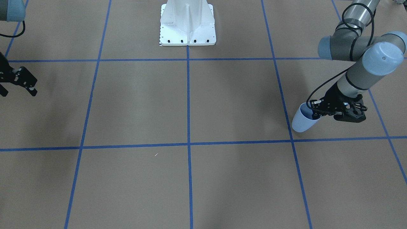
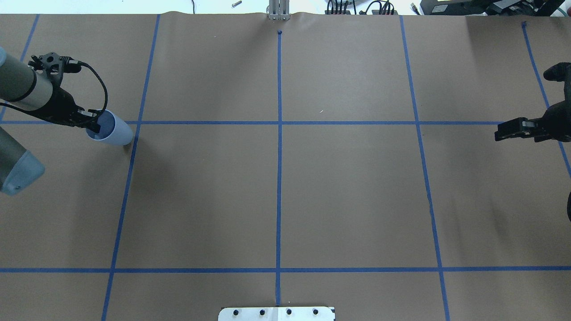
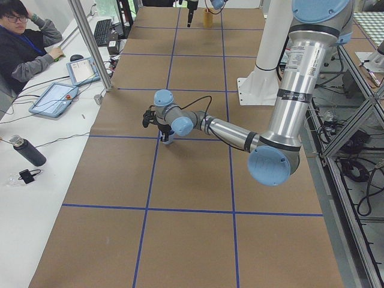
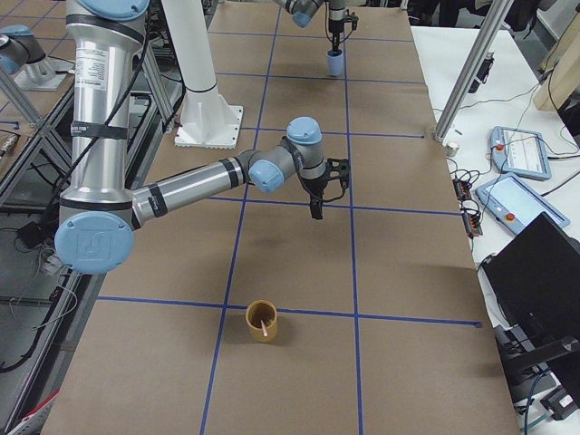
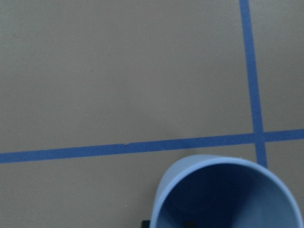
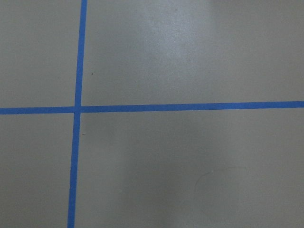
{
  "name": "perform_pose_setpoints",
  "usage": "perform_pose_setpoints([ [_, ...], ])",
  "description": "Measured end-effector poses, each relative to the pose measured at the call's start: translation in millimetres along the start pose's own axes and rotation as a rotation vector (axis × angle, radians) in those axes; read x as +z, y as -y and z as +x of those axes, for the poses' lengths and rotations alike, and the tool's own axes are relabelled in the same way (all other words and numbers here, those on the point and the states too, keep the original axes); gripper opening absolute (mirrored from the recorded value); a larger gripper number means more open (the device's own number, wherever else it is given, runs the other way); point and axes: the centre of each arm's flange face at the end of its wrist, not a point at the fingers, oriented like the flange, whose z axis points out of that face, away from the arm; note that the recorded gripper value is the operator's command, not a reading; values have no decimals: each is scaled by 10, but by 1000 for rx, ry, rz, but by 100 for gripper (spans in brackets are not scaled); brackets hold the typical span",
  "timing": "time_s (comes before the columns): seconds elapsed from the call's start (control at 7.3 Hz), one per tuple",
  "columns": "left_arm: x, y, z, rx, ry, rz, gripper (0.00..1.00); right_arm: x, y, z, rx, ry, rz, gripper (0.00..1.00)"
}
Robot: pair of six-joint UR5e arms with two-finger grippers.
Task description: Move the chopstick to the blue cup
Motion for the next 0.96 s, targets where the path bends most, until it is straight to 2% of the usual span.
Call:
perform_pose_setpoints([
  [0.41, -395, 301, 1149, -117, -27, -31, 0, -5, 0, -5, -1, 2, 1, 100],
  [0.68, -143, 8, 2276, -201, -29, -52, 0, -7, 0, -7, -2, 2, 2, 100],
  [0.96, 143, -469, 3308, -218, -3, -54, 0, -6, -1, -9, -2, 2, 2, 100],
])
